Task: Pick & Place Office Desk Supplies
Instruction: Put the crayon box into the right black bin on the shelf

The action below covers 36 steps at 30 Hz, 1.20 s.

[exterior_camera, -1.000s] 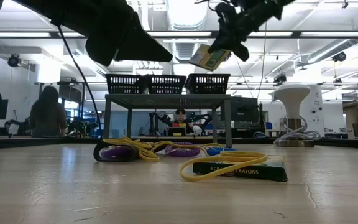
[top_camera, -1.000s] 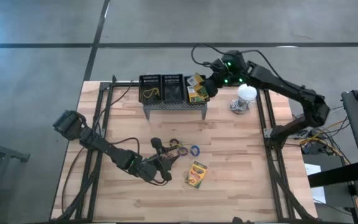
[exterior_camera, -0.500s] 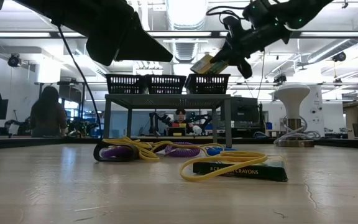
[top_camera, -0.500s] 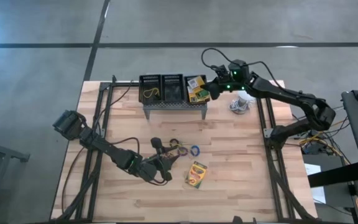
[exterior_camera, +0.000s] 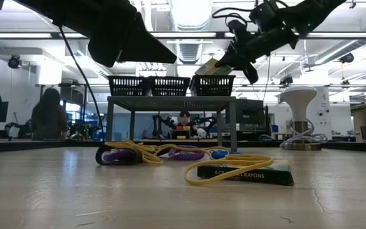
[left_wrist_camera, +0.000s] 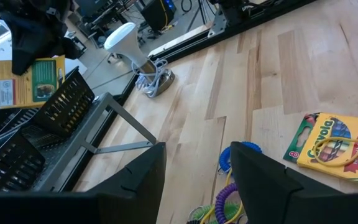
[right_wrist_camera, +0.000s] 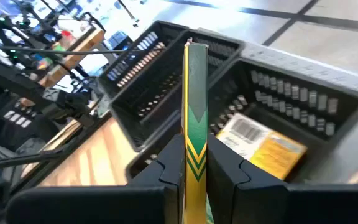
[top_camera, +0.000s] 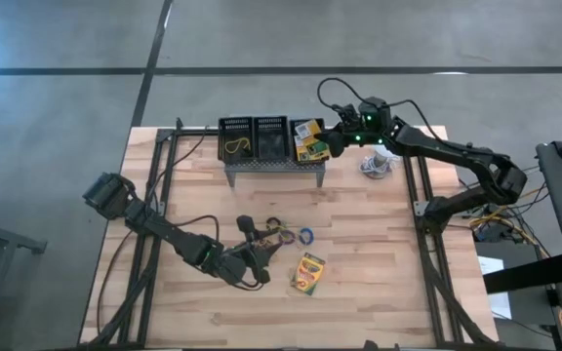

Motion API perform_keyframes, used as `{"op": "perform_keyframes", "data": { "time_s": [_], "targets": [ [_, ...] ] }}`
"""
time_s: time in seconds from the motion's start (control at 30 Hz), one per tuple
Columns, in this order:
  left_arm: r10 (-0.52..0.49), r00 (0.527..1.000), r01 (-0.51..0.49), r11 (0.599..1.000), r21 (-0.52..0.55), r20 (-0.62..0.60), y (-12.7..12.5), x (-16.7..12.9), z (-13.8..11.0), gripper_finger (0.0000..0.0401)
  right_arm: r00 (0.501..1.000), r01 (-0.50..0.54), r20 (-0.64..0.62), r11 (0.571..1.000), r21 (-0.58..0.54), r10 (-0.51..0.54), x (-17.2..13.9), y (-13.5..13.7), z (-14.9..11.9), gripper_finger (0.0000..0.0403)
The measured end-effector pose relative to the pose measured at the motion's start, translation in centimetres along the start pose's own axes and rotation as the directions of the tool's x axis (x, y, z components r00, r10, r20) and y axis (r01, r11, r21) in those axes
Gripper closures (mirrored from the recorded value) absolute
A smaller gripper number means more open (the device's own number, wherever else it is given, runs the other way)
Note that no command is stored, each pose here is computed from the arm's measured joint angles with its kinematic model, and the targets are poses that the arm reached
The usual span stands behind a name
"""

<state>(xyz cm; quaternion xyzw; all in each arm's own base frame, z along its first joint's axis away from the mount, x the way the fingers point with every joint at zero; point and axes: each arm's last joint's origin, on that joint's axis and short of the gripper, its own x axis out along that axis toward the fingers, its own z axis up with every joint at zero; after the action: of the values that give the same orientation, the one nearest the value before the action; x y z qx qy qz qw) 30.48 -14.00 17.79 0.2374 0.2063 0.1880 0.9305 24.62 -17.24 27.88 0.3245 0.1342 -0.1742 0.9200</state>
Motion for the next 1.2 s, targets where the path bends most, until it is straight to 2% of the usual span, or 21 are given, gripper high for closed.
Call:
{"op": "perform_keyframes", "data": {
  "time_s": [0.43, 0.63, 0.83, 0.97, 1.2],
  "targets": [
    [0.008, 1.0, -0.008, 1.0, -0.015, -0.001, 0.2, 0.2, 0.0, 0.0217, 1.0, -0.013, -0.023, 1.0, 0.022, 0.013, 0.6, 0.2, -0.7, 0.0369],
    [0.007, 1.0, -0.007, 1.0, -0.016, -0.004, 0.2, 0.2, 0.0, 0.0218, 0.998, 0.057, -0.017, 0.997, 0.045, -0.056, 1.3, -0.4, -1.0, 0.0369],
    [0.007, 1.0, -0.007, 1.0, -0.023, -0.005, 0.2, 0.2, 0.0, 0.0218, 0.998, 0.066, -0.022, 0.996, 0.054, -0.065, 1.7, -0.5, -1.1, 0.0367],
    [0.008, 1.0, -0.008, 1.0, -0.025, -0.006, 0.2, 0.3, 0.0, 0.0218, 0.998, 0.066, -0.023, 0.997, 0.041, -0.065, 1.7, -0.5, -1.1, 0.0344],
    [0.009, 1.0, -0.009, 1.0, -0.025, -0.005, 0.2, 0.3, 0.0, 0.0218, 0.998, 0.065, -0.024, 0.998, 0.018, -0.065, 1.7, -0.5, -1.1, 0.0267]
  ]
}}
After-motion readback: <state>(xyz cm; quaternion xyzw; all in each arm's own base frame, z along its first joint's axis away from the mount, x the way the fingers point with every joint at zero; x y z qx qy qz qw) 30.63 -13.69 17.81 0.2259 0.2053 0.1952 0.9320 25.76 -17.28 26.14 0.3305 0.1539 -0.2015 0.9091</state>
